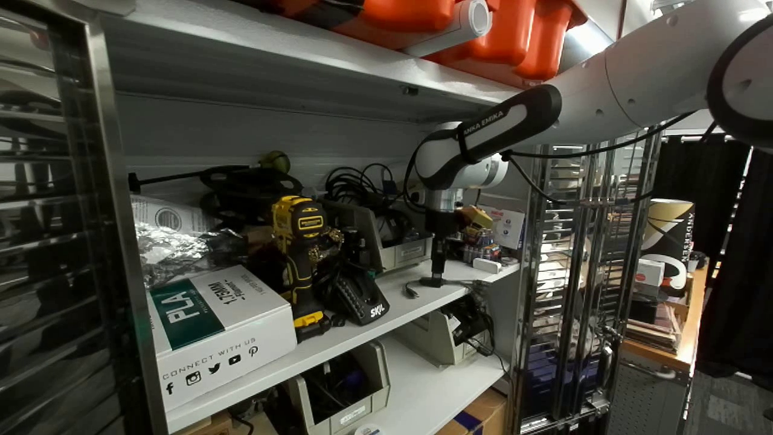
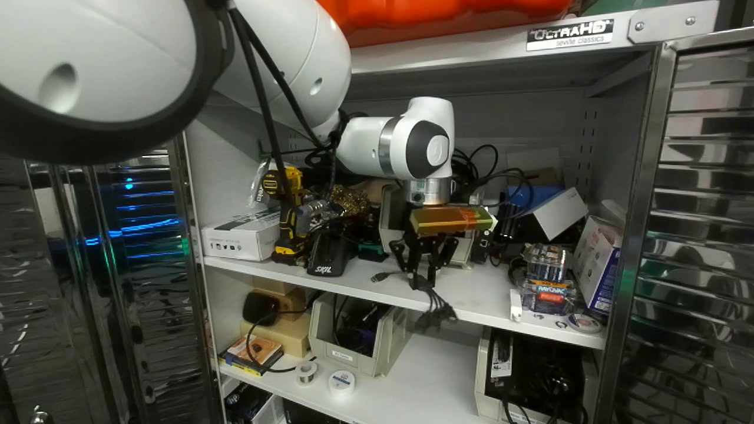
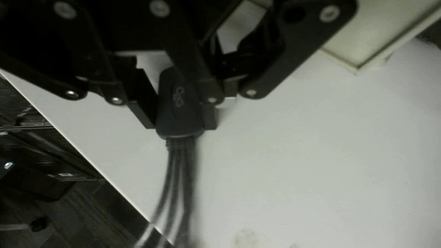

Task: Pack away the extension cable.

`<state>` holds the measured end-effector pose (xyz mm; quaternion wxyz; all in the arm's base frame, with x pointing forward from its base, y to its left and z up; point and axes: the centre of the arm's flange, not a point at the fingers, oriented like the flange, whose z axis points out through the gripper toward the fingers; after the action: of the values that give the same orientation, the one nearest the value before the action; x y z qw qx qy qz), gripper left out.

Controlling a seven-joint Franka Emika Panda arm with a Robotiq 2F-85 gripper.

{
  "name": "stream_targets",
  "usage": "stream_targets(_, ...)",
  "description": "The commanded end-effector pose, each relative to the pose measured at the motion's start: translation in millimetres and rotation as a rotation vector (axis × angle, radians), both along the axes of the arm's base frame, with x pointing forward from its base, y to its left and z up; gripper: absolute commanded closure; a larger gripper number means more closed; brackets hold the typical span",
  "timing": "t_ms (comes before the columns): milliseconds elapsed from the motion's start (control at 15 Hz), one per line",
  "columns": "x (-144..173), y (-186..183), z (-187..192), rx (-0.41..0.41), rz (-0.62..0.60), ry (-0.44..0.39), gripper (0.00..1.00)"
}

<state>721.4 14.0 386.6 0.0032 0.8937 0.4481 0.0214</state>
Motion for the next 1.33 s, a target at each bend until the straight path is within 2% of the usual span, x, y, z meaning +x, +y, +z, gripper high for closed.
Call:
stream_targets(0,5,0,1,-0.035,0.02,0.019,0.83)
stream_targets(200,-5,2,2,-0.046,0.005,0.041,0.8)
stream_targets(533,-40,20,24,-0.034,-0.033,-0.017,0.81)
stream_targets(667,-54,32,41,-0.03,-0.028,-0.078,0.81)
stream_targets(867,-65,51,75,-0.057,-0.007,-0.241,0.81)
stream_targets(1267,-80,65,84,-0.119,0.025,-0.465,0.82)
